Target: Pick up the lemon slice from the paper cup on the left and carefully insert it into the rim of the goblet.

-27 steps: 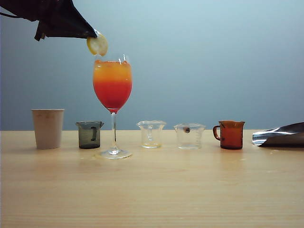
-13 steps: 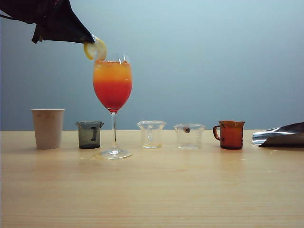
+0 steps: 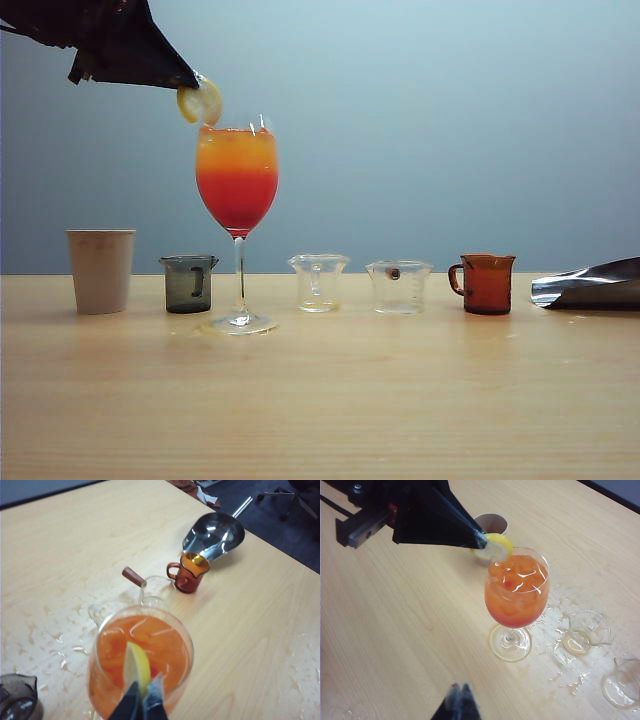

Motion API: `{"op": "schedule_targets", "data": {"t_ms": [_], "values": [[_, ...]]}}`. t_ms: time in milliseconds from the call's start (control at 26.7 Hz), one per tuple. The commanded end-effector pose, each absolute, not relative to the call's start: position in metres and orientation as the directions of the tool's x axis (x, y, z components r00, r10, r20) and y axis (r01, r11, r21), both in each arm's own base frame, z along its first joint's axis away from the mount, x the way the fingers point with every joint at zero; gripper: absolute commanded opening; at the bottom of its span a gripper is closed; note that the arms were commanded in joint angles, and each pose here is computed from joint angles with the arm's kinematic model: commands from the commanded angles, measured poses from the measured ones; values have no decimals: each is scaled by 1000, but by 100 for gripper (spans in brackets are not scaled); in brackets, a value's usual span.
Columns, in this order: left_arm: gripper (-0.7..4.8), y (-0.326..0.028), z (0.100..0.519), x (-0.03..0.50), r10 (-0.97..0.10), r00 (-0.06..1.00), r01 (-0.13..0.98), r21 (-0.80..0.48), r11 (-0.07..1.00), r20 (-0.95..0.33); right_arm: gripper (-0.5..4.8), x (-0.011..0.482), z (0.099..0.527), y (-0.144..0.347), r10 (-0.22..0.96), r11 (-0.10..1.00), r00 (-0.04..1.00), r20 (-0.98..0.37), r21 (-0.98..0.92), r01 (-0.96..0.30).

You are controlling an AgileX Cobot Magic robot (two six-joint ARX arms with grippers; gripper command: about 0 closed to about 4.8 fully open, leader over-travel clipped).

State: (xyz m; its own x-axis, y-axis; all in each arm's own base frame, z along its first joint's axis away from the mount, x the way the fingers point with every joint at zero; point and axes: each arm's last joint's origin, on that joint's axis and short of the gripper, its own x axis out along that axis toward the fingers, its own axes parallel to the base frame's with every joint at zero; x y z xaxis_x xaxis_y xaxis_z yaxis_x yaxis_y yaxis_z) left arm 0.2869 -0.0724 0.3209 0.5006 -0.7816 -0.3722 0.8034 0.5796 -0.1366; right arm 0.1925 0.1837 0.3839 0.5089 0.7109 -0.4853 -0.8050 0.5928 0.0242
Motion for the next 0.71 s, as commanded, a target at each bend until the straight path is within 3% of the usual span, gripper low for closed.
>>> {"op": "schedule_targets", "data": {"t_ms": [37,711], "values": [[-6,-78,322,289,-795,493,819,-119,561,-354,-4,192,388,184,723,586,514,-461,16,-810],[-6,-79,328,283,-792,501,815,-118,567,-349,-4,192,388,184,724,586,516,-458,15,-810]]}}
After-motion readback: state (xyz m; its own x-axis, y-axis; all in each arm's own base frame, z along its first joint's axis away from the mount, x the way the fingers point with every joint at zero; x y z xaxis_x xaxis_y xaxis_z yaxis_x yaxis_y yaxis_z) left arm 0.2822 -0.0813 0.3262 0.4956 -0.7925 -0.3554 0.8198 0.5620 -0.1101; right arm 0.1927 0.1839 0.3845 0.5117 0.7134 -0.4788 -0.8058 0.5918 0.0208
